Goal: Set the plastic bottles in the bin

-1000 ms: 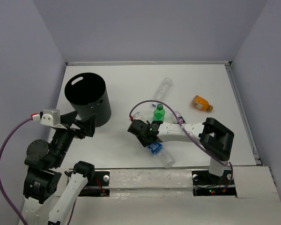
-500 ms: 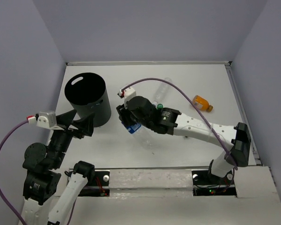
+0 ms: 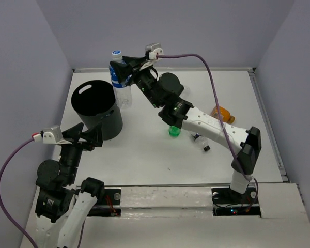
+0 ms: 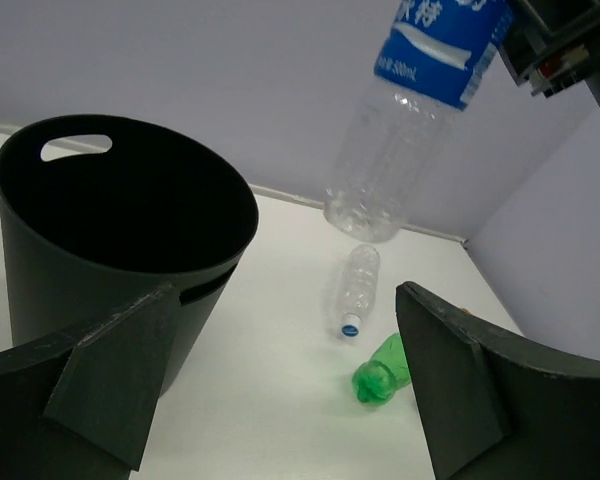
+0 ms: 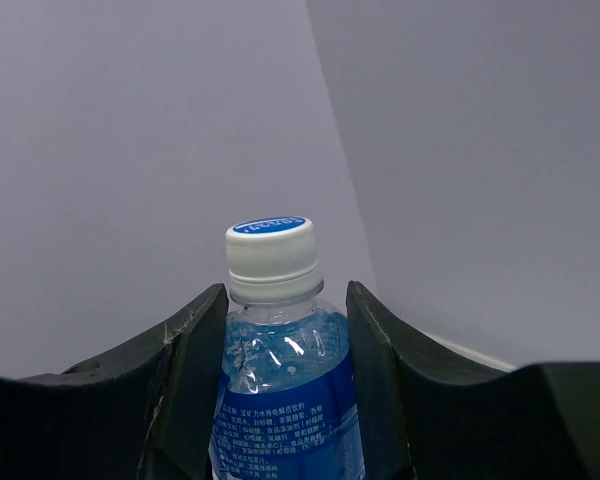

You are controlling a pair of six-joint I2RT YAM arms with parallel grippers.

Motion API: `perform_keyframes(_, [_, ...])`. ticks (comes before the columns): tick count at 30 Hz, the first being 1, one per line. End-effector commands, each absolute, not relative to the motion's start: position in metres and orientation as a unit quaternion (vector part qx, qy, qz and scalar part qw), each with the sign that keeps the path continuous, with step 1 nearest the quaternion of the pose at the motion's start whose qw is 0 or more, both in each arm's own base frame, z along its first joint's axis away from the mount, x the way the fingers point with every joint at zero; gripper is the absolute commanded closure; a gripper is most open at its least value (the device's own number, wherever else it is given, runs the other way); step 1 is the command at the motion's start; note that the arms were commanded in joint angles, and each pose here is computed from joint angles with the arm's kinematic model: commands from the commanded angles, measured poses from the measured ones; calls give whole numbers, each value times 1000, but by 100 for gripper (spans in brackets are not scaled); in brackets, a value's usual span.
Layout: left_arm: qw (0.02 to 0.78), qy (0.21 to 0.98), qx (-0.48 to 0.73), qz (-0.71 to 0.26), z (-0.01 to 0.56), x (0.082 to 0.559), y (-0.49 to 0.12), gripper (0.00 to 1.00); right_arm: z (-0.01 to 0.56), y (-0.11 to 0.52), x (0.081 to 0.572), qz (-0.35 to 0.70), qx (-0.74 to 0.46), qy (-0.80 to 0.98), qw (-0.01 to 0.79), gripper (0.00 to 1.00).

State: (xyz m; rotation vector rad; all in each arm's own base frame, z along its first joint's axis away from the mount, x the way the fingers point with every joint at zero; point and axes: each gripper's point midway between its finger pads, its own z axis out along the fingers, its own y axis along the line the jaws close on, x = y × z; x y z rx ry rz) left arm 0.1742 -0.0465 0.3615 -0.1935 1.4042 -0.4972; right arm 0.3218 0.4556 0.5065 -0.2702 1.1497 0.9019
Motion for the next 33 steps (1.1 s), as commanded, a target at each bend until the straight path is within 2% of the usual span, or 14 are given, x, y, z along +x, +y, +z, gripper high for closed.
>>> perform_keyframes(1, [751,599,-127,-248,365,177,-41,1,563,467,323,451,-84,410,788,100])
perform_keyframes(4, [753,595,-135,-248,360,179,-39,1,572,479,329,465,-86,387,791,100])
perform_keyframes(5, [752,596,-138,-247,356,181,-39,1,555,495,336,466,-99,394,786,100])
perform_keyframes(10, [750,601,-143,-237,351,183,-36,1,540,529,341,481,-146,381,776,100])
perform_keyframes(18, [751,602,-167,-216,351,179,-24,1,456,558,372,459,-175,450,746,100])
perform_keyframes(20, [751,602,-165,-217,351,178,-24,1,449,559,368,462,-183,458,737,85])
perform_keyframes(21, [752,600,-166,-217,352,178,-24,1,438,561,369,460,-190,468,731,71])
perform_keyframes(22, [751,602,-166,-216,352,179,-24,1,441,559,365,463,-195,467,727,41])
perform_keyframes(24, [750,603,-166,-213,351,180,-24,1,429,559,361,461,-207,481,716,20])
perform_keyframes(29, [749,606,-165,-212,349,181,-24,1,450,524,344,449,-204,494,716,13])
perform_keyframes(30, [748,606,-164,-213,349,181,-25,1,451,517,341,443,-206,498,716,11])
perform_keyframes(32, [749,605,-163,-215,350,180,-25,1,416,503,338,413,-219,538,701,9])
perform_keyframes(33, [749,606,-162,-215,349,181,-25,1,435,482,329,408,-211,536,708,8])
